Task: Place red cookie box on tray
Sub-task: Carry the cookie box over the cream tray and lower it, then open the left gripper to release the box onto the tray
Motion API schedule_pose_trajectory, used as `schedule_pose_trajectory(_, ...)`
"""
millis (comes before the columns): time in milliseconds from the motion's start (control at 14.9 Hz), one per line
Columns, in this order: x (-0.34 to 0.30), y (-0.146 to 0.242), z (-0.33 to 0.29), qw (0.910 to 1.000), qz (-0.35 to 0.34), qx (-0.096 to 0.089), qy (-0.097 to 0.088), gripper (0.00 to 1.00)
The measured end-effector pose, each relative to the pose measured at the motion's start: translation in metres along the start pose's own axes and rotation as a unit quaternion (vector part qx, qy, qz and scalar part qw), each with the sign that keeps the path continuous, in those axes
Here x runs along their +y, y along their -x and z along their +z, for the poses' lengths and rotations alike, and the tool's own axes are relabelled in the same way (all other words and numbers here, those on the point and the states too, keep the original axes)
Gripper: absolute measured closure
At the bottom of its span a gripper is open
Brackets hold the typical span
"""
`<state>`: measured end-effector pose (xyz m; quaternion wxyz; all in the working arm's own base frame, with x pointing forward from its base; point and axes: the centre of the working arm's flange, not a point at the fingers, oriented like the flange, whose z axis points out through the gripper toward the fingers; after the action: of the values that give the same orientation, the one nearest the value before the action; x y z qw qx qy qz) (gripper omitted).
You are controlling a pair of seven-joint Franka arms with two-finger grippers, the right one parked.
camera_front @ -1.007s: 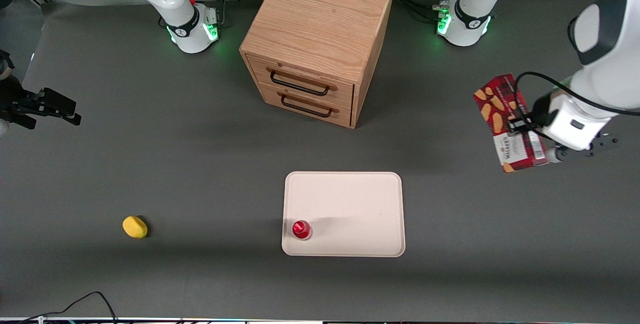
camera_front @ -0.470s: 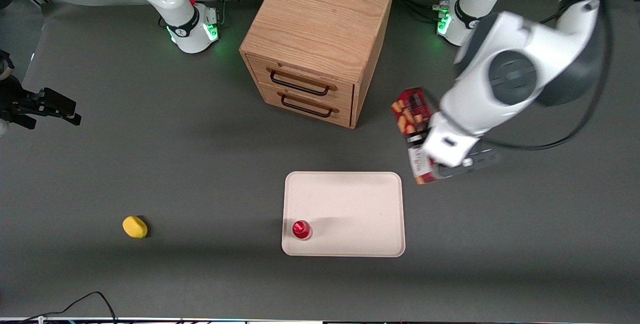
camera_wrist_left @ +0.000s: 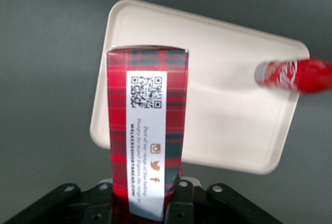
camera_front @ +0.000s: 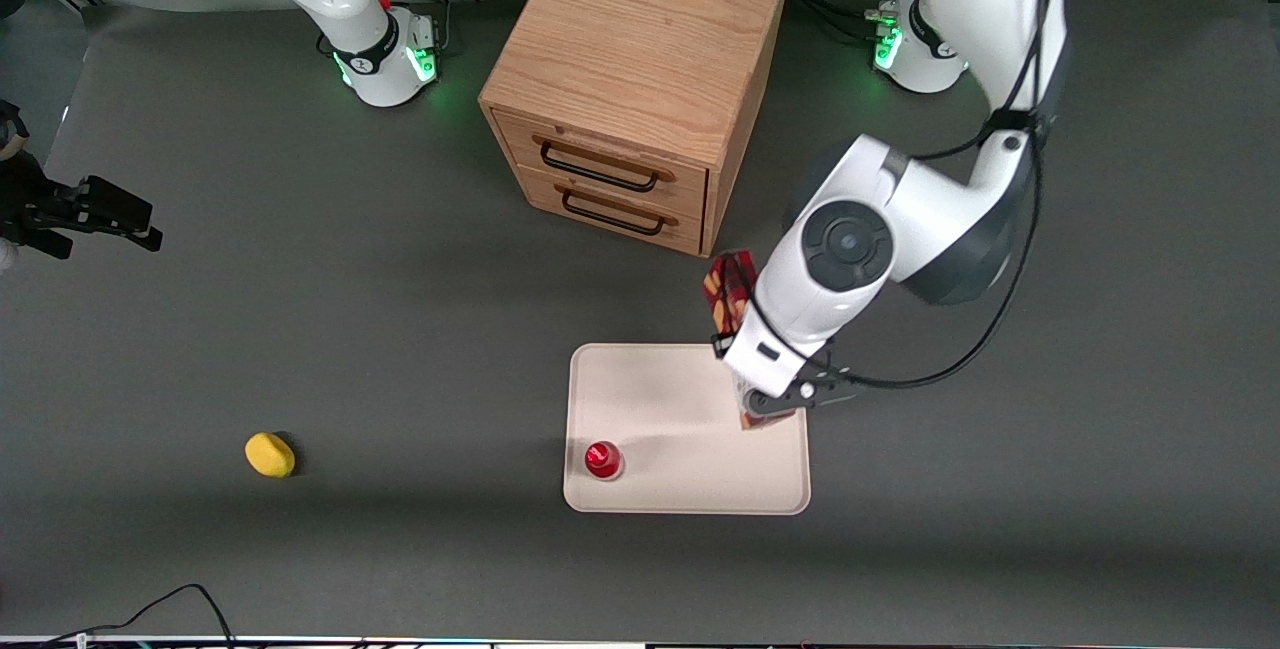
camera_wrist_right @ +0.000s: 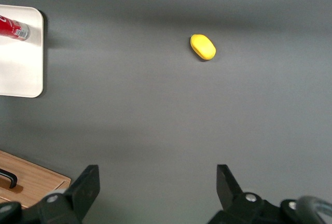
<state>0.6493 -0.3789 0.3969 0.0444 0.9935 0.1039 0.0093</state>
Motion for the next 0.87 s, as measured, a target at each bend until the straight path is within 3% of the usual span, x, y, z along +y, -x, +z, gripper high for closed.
schedule_pose_trajectory(134, -0.004, -0.016, 0.033, 0.9998, -0.005, 0.018, 0.001, 0.74)
schedule_pose_trajectory(336, -0.010, -0.031, 0.077, 0.9990, 0.003, 0.042, -0.016, 0.74)
schedule_pose_trajectory(604, -0.016, -0.037, 0.106, 0.9982, 0.009, 0.052, -0.028, 0.74)
schedule_pose_trajectory(873, -0.028, -0.041, 0.131, 0.9981, 0.004, 0.045, -0.043, 0.74)
